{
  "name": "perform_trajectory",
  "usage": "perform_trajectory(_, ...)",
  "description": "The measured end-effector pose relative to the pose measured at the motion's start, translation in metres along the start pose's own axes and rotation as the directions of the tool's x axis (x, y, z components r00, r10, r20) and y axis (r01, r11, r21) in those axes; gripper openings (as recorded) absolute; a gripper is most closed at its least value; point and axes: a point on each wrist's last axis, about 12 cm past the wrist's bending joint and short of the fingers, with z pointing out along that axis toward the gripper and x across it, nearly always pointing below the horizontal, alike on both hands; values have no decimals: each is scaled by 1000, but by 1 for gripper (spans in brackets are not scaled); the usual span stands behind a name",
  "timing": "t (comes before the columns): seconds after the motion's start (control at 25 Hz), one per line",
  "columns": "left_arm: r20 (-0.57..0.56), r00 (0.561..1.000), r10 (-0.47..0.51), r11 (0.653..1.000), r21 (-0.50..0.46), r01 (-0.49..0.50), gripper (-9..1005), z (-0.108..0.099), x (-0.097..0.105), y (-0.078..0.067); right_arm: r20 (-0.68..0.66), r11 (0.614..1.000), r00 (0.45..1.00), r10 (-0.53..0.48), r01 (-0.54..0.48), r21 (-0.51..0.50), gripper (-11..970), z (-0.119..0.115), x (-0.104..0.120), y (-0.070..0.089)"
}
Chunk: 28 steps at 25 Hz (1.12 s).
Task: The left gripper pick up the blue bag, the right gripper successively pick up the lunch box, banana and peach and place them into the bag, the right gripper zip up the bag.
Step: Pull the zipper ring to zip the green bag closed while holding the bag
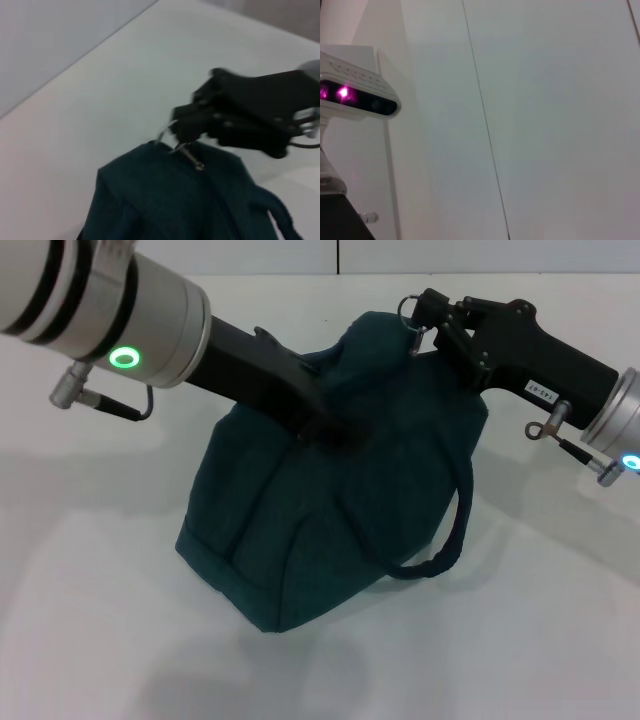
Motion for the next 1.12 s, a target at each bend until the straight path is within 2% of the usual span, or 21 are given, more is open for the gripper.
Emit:
perform_trajectory(0.12, 33, 999, 2, 1000, -8, -2, 686, -2, 1, 2, -4, 1000, 1000, 2, -2, 3, 43, -1, 1, 0)
perform_trajectory(0.36, 34, 999, -24, 999, -21, 25, 447, -4, 2, 6, -7, 1000, 1000, 3, -3, 2, 48, 0, 1, -1)
perform_trajectory(0.56, 34, 999, -18, 1000, -23, 19, 357, -4, 2, 6, -4, 1000, 1000, 2, -2, 4, 51, 1, 0, -2)
perform_trajectory(1.12, 30, 1000, 3, 999, -35, -2, 275, -4, -2, 7, -5, 1000, 1000, -2, 2, 5, 61, 4, -1, -3)
